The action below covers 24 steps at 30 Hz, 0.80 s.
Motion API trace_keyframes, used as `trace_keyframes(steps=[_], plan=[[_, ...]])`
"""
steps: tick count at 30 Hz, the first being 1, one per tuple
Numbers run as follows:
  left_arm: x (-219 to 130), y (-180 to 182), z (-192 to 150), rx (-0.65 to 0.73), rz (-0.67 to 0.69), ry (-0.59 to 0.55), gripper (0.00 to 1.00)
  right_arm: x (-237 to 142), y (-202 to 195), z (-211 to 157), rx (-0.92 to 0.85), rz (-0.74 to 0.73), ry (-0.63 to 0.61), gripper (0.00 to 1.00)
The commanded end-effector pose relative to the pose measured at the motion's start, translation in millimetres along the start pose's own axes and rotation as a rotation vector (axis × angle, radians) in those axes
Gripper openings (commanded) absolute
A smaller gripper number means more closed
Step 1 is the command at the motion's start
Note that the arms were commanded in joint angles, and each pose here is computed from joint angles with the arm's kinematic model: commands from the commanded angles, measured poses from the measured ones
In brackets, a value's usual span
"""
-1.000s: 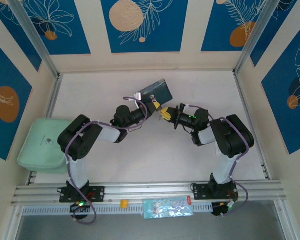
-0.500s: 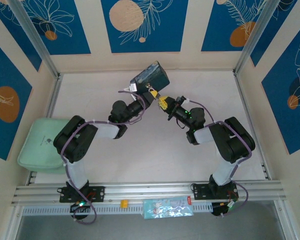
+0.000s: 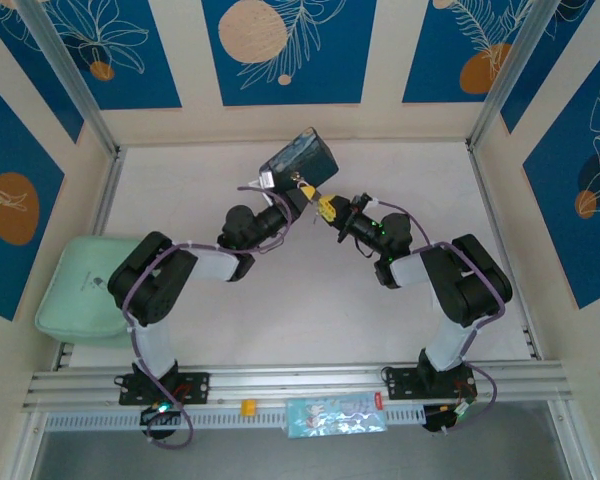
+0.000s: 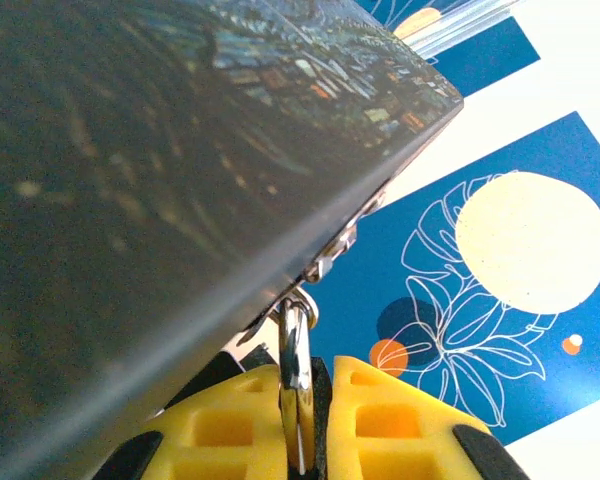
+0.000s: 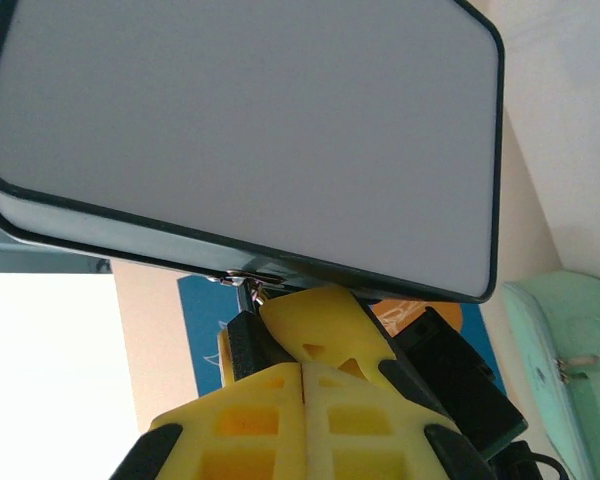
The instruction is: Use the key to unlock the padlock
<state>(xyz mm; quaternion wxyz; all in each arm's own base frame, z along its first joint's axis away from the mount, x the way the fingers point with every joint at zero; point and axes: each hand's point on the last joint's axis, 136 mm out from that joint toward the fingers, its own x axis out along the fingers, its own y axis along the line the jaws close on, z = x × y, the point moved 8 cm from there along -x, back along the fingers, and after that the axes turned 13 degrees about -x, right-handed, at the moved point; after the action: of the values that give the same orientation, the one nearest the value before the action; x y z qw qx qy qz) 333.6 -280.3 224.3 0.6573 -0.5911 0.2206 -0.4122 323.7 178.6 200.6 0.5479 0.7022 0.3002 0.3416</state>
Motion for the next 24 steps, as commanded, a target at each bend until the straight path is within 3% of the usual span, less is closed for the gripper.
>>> trace_keyframes(steps=[1,14,18,21,24], plan=[[-0.6,-5.5,-62.6,0.004,-0.089,0.264,0.0,-6.3,-12.8,2.2,0.177,-0.08,-0.027,0.09],[-26.9,49.2,-51.8,-0.01,0.098,0.113,0.0,-43.5,-41.6,5.8,0.042,-0.288,-0.012,0.23],[-30.6,62.2,-51.6,-0.031,0.15,0.091,0.0,-61.3,-41.9,2.3,-0.062,-0.413,-0.001,0.3],[-32.3,68.6,-51.3,-0.047,0.186,0.08,0.0,-74.1,-30.9,-2.2,-0.216,-0.518,-0.004,0.31],[-32.3,72.3,-51.1,-0.07,0.231,0.074,0.0,-79.1,-12.2,-15.7,-0.487,-0.685,0.045,0.32]])
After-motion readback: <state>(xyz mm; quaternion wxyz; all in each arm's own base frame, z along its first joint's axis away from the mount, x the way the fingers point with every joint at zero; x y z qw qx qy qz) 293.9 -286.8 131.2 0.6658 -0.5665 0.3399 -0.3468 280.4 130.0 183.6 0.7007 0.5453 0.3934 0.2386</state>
